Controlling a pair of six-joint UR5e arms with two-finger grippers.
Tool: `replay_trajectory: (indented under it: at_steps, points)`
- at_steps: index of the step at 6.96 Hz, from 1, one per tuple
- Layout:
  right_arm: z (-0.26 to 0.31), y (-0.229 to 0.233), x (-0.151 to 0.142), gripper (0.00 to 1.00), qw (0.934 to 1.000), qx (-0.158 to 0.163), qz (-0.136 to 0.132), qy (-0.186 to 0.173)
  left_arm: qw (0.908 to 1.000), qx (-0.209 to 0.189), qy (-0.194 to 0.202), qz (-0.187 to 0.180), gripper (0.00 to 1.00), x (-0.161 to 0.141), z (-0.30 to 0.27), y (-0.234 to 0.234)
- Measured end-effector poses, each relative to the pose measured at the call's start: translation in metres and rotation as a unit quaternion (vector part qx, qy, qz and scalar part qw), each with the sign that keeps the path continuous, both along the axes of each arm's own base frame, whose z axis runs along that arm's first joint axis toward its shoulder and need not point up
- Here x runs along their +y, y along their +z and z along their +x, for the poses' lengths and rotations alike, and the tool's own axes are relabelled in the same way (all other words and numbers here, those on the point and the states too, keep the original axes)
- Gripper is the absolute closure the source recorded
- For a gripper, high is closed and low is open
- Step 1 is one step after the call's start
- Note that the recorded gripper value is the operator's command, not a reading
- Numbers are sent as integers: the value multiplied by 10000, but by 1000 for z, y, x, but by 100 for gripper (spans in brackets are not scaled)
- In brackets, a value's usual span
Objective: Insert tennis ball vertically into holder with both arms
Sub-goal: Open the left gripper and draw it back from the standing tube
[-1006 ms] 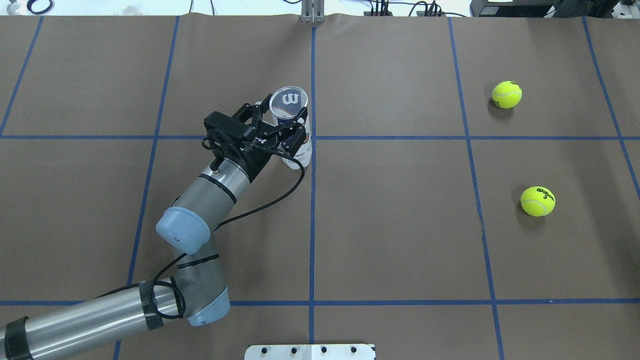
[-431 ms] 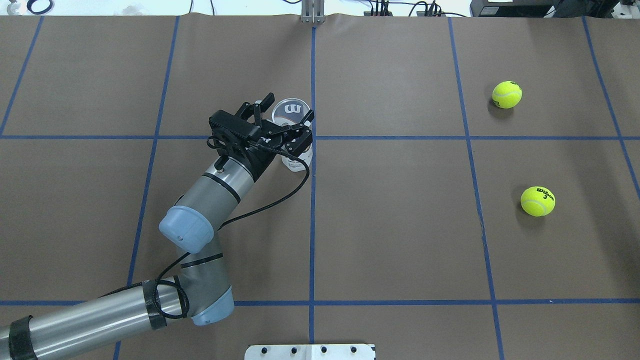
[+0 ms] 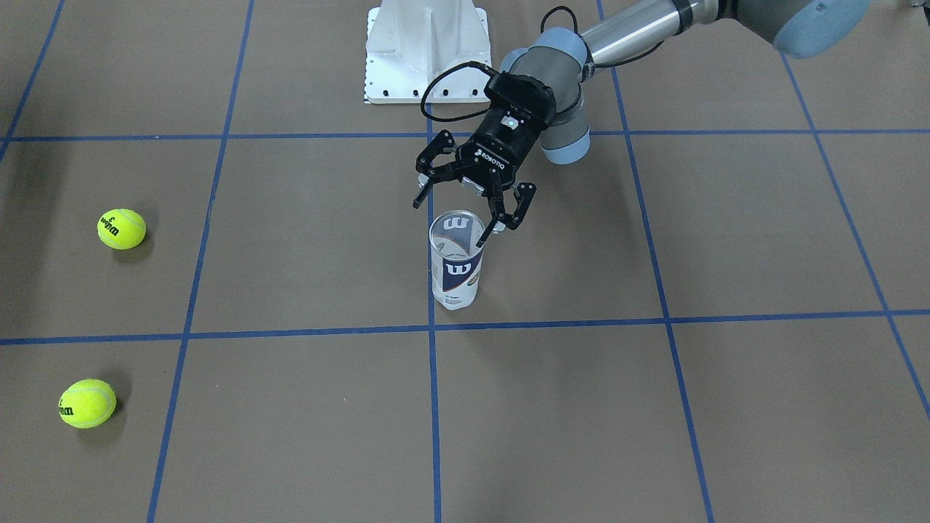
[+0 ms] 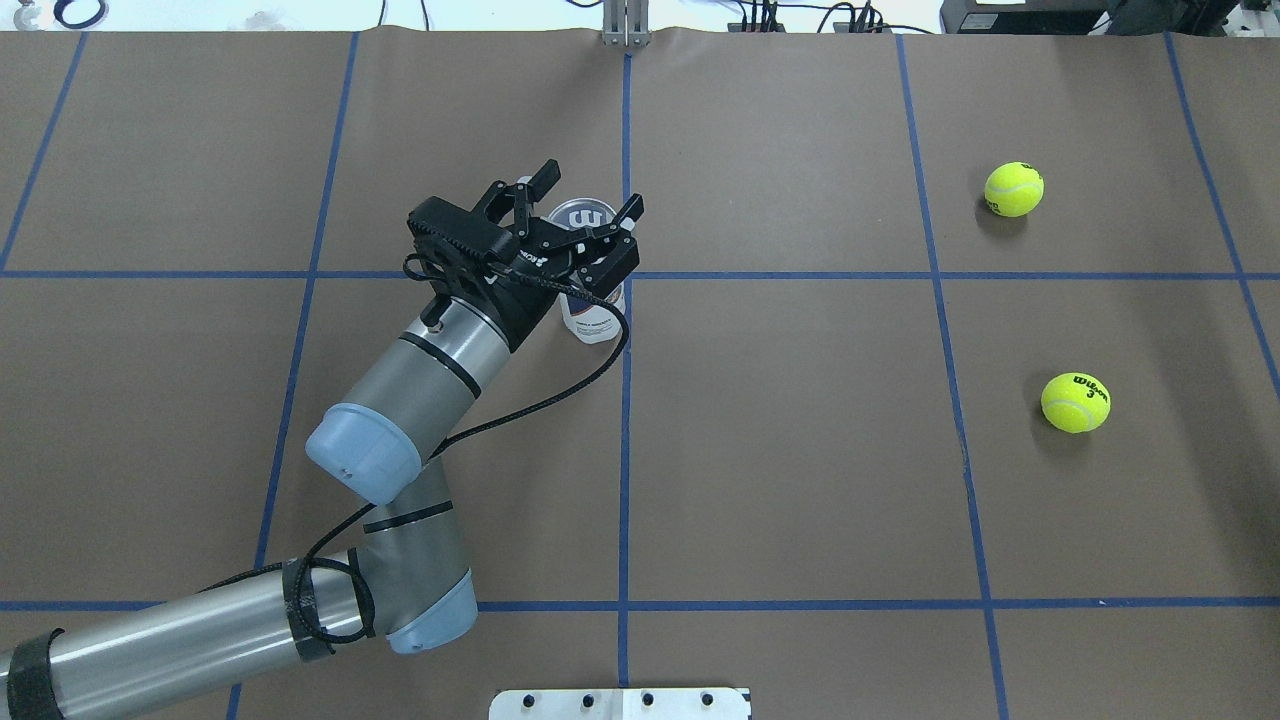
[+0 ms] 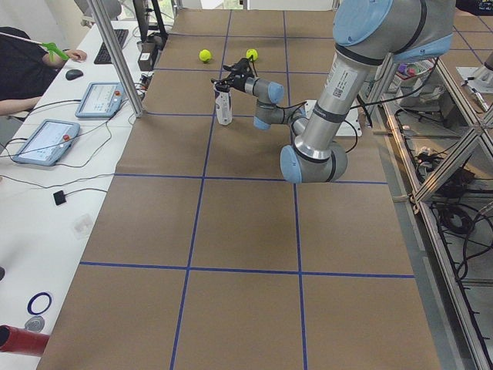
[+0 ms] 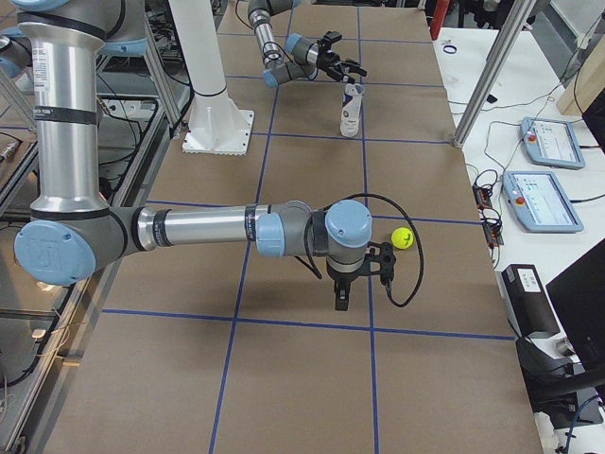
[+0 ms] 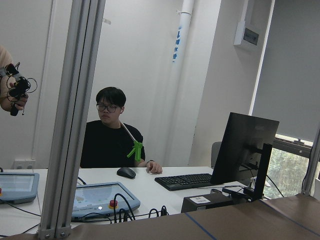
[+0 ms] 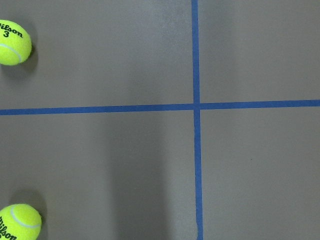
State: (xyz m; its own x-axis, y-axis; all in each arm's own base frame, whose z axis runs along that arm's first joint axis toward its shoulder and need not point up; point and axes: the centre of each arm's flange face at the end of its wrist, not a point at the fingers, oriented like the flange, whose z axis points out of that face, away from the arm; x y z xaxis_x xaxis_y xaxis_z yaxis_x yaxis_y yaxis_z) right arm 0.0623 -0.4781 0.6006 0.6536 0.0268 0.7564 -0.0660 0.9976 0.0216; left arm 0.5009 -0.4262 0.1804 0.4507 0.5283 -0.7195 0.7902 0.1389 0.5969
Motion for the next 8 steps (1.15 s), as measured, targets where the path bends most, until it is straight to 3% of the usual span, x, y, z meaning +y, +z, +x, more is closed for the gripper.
replay_trajectory:
  at_steps: [1,2,4,5,7,8]
  points:
    - [0,-4,-2,0,10000,-5,40,2,9999,-50,56,93,1,-5,-22,-16]
    - [0,-13,-5,0,9999,10,122,3,9991,-365,196,121,1,-12,-53,-23]
    - [-3,-37,-15,0,9993,60,360,-31,9932,-1038,515,-127,1,-7,-95,11]
    - [-5,-44,-21,0,9990,66,429,-51,9870,-1318,849,-350,1,-1,-99,40]
    - [-8,-20,-1,0,9996,-26,264,-89,9651,-1771,1688,-937,1,10,-90,94]
    - [-10,-15,6,0,9996,-102,250,-33,9576,-1871,1853,-1167,1,13,-84,113]
